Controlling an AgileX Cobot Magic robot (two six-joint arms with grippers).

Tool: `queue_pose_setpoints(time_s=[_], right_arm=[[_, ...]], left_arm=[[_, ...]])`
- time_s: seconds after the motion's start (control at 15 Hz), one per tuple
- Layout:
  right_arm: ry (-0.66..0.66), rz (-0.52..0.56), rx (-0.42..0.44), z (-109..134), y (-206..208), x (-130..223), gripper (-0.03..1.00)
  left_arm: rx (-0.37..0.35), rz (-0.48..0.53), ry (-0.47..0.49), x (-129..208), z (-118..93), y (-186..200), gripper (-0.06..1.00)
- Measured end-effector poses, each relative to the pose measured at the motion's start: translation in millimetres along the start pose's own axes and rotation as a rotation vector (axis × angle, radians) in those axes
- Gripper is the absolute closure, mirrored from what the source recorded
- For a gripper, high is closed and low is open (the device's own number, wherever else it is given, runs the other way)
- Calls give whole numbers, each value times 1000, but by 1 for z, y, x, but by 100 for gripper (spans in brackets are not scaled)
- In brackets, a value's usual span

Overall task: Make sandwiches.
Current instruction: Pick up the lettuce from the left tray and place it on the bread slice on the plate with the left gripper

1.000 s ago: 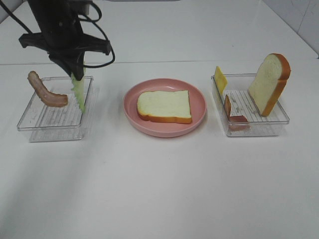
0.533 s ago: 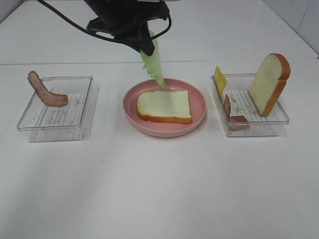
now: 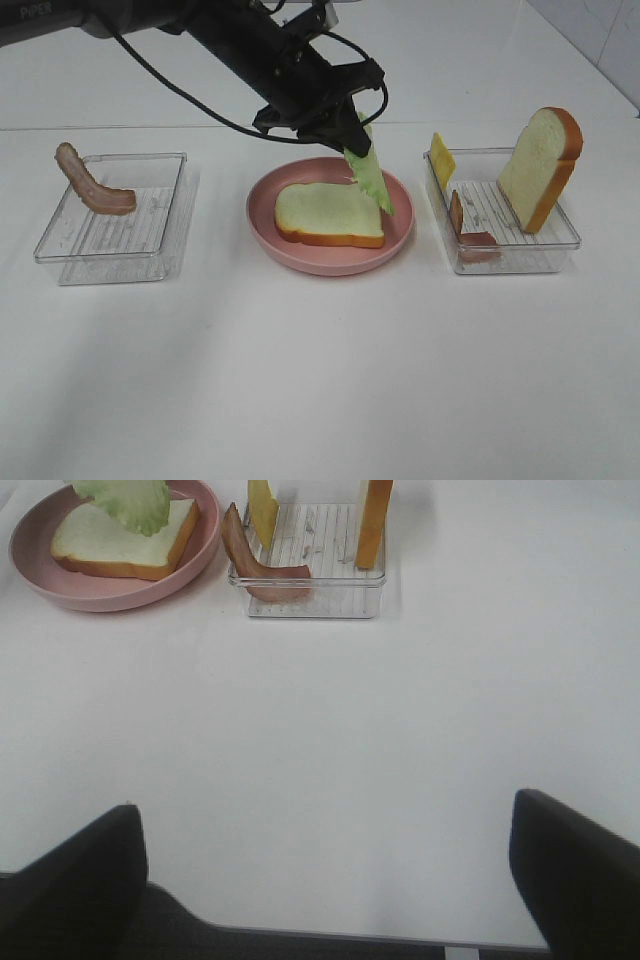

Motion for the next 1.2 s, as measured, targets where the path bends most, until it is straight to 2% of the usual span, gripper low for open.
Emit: queue_pose_setpoints(time_s=[0.47, 0.6, 0.87, 1.2], right_arm=[[0, 0, 0, 0, 0, 0, 1], [0, 0, 0, 0, 0, 0, 1], [0, 0, 0, 0, 0, 0, 1], [0, 0, 0, 0, 0, 0, 1]], left_arm=[[4, 36, -152, 10, 12, -18, 93], [-28, 63, -174, 15, 21, -23, 93], [-190, 98, -173, 16, 45, -17, 93], [-228, 81, -143, 12, 50, -14, 94]])
Point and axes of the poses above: a point on each arm's last joint axis where the gripper is mounted, y pointing back along that axis away from the gripper, z along the wrist's bending axis when the last joint is at zero, x = y × z, the point moved 7 cm from there along -y, pointing out along that axis toward the gripper, and after that the axes turned 6 degrees about -y, right-handed, at the moved point
